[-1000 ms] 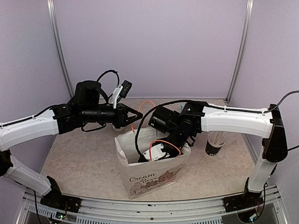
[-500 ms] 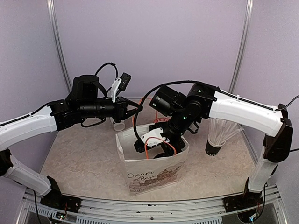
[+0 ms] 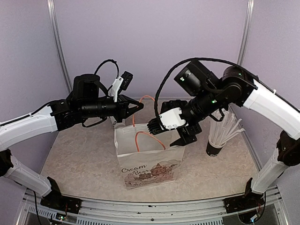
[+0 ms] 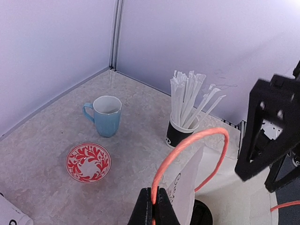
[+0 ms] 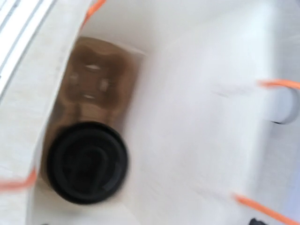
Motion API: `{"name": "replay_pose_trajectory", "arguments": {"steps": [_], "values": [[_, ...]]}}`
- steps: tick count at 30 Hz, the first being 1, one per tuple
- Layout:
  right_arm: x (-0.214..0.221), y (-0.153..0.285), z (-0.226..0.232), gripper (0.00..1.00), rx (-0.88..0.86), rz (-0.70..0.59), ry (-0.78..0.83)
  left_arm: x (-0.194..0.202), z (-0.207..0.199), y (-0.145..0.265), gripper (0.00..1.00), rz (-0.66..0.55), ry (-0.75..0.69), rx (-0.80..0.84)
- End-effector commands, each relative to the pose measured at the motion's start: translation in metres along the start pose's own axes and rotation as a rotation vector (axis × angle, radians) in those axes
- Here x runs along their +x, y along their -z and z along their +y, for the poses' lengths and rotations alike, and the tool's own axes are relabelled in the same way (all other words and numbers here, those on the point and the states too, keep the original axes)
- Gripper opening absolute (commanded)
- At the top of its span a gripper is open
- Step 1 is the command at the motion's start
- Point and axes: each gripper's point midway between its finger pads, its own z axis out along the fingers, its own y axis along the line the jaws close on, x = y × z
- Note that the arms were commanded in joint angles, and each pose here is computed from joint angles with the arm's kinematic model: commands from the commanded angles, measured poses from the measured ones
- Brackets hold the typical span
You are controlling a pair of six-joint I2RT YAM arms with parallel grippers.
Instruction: Pack the takeout coffee
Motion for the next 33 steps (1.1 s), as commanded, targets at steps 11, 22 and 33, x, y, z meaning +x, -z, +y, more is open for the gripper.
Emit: {"name": "replay_pose_trajectory", "arguments": {"steps": [11, 22, 33], "values": [[0.095, 0.075, -0.100, 0.94, 0.436, 0.088, -0.162, -0.003, -0.138, 0.044, 0.03, -0.047, -0.082, 0.358], [0.111, 0.051, -0.083, 0.93, 0.346, 0.095, -0.197, 0.047, -0.195, 0.031, 0.01, 0.178, -0.056, 0.507], [0.107, 0.046, -0.065, 0.93, 0.278, 0.059, -0.217, 0.053, -0.197, 0.029, 0.03, 0.191, -0.071, 0.500]]}}
